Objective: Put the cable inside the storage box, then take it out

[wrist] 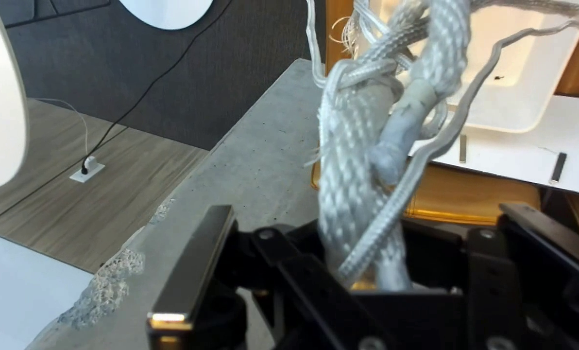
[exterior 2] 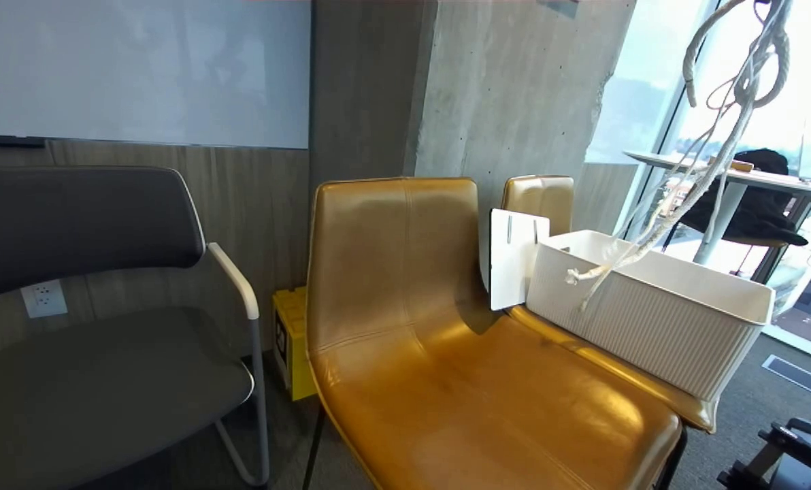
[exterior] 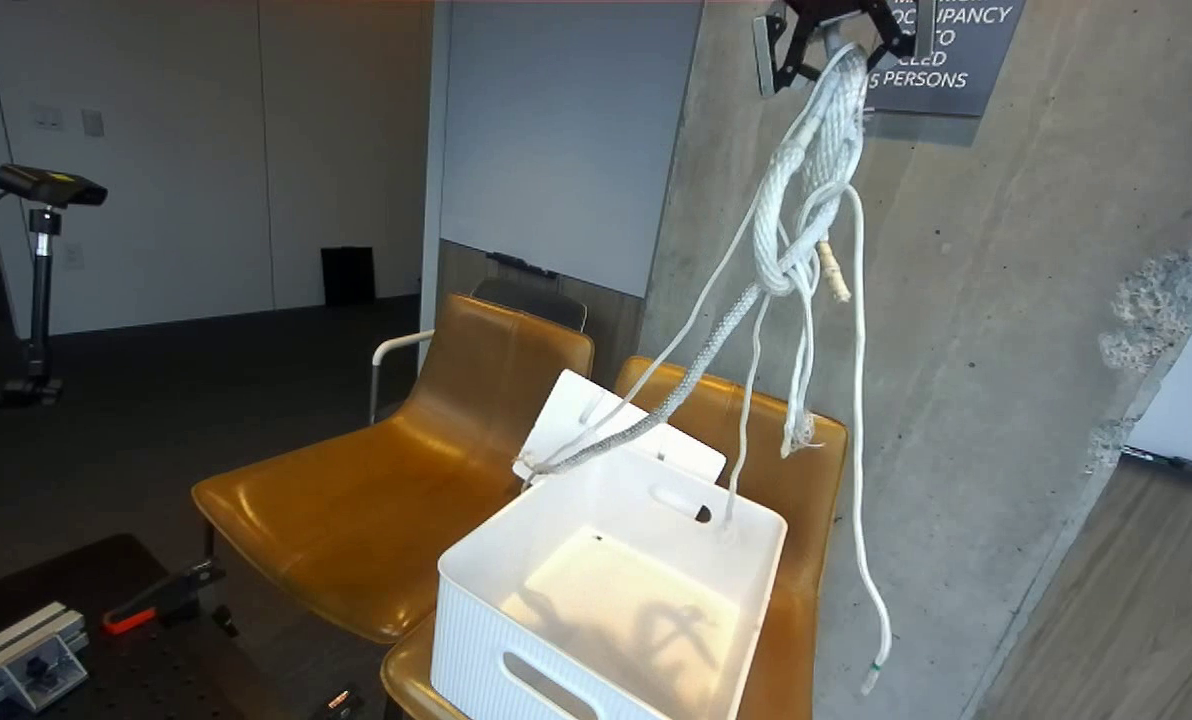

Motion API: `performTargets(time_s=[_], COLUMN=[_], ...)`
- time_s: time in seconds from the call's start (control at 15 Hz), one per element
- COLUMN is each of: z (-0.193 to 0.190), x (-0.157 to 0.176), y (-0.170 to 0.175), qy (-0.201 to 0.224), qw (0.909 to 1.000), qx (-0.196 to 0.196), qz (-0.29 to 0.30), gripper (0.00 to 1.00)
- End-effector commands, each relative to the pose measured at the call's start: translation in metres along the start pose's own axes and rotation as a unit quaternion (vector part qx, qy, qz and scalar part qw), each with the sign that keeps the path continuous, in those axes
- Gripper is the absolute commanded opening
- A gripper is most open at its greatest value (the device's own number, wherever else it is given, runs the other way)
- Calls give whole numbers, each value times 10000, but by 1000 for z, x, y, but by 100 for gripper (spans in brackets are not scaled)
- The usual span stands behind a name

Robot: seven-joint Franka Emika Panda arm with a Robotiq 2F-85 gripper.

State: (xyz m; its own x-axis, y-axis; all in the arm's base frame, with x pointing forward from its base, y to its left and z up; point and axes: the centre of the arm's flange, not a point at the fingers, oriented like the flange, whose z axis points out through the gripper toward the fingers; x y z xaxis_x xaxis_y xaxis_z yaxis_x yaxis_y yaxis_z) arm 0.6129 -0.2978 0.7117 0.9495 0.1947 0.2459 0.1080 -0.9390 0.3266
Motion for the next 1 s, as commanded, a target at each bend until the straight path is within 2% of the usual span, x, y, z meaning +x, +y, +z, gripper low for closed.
performTargets(time_s=[0.0, 0.13, 0.33, 0.6, 0.8, 0.93], z=[49, 89, 110, 90, 66, 44], x=[31, 18, 12, 19, 27, 31], y=[48, 38, -15, -108, -160, -194], qy=[-62, -142, -180, 12, 102, 160], qw=[9986, 9962, 9922, 9837, 9741, 9695], qx=[513, 850, 1219, 1631, 1943, 2008], qz=[-143, -141, -206, -758, -1152, -1397], gripper=[0, 0, 0, 0, 0, 0])
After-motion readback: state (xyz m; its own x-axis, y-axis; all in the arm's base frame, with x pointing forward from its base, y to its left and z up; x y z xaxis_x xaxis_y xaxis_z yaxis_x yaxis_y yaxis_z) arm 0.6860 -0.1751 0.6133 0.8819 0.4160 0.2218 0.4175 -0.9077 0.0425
